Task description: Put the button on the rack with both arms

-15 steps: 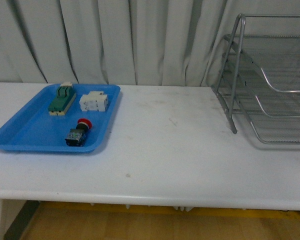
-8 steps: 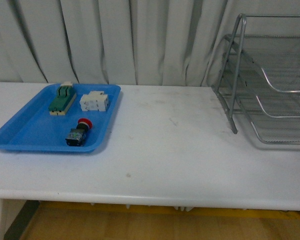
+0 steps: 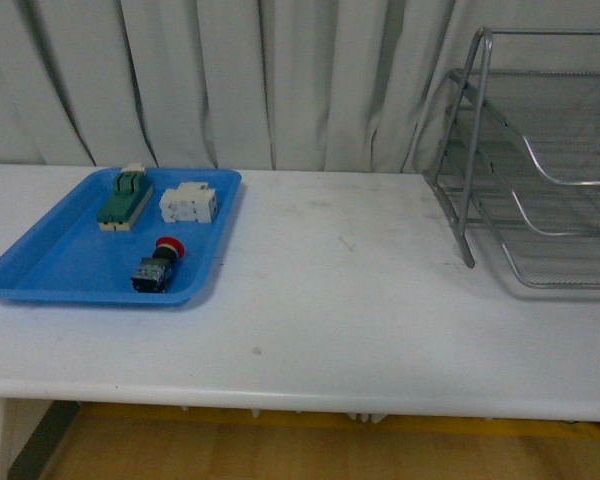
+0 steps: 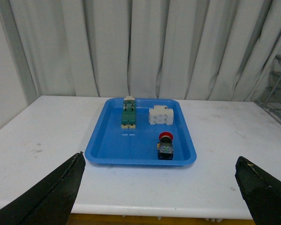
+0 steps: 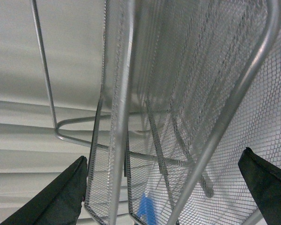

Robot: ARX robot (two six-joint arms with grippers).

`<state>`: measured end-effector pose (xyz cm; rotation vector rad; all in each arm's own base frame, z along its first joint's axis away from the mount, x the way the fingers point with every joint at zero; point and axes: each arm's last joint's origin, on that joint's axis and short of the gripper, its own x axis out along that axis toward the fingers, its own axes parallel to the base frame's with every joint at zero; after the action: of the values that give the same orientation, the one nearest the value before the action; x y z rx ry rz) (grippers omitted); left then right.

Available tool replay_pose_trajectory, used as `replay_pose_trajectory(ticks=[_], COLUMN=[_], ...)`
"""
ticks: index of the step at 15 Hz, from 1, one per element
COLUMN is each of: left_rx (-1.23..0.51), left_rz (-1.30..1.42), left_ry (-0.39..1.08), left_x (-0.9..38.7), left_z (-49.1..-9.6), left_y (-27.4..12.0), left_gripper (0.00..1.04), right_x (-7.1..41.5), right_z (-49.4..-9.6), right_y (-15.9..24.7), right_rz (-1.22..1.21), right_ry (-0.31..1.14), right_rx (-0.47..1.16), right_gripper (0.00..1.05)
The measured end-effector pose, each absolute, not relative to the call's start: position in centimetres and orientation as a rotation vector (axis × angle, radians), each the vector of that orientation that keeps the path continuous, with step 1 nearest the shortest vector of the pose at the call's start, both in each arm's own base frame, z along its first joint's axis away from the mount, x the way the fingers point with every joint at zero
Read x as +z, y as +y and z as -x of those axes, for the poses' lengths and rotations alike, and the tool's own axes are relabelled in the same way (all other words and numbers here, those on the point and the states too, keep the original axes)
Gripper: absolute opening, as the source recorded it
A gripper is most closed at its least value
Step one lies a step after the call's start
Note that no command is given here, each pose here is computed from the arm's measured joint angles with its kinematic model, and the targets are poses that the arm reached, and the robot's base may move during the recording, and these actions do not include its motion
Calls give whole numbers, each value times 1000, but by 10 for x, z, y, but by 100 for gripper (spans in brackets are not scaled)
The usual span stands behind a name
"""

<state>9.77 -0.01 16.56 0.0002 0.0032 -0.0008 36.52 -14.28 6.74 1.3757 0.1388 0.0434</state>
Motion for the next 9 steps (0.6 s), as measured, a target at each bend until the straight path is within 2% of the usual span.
replay_pose_trajectory(ticks=[5, 9], left_rx=[-1, -1], left_rz=[0, 0], left_ry=[3, 3], left_x=[166, 166], left_z=[-98, -98], left_y=[0, 0], left_gripper=[98, 98], right_x=[40, 34], right_z=[-365, -369], right_y=[-121, -124], right_rz=[-1425, -1430], right_ry=[242, 245], right_rx=[31, 28], right_gripper=[98, 98])
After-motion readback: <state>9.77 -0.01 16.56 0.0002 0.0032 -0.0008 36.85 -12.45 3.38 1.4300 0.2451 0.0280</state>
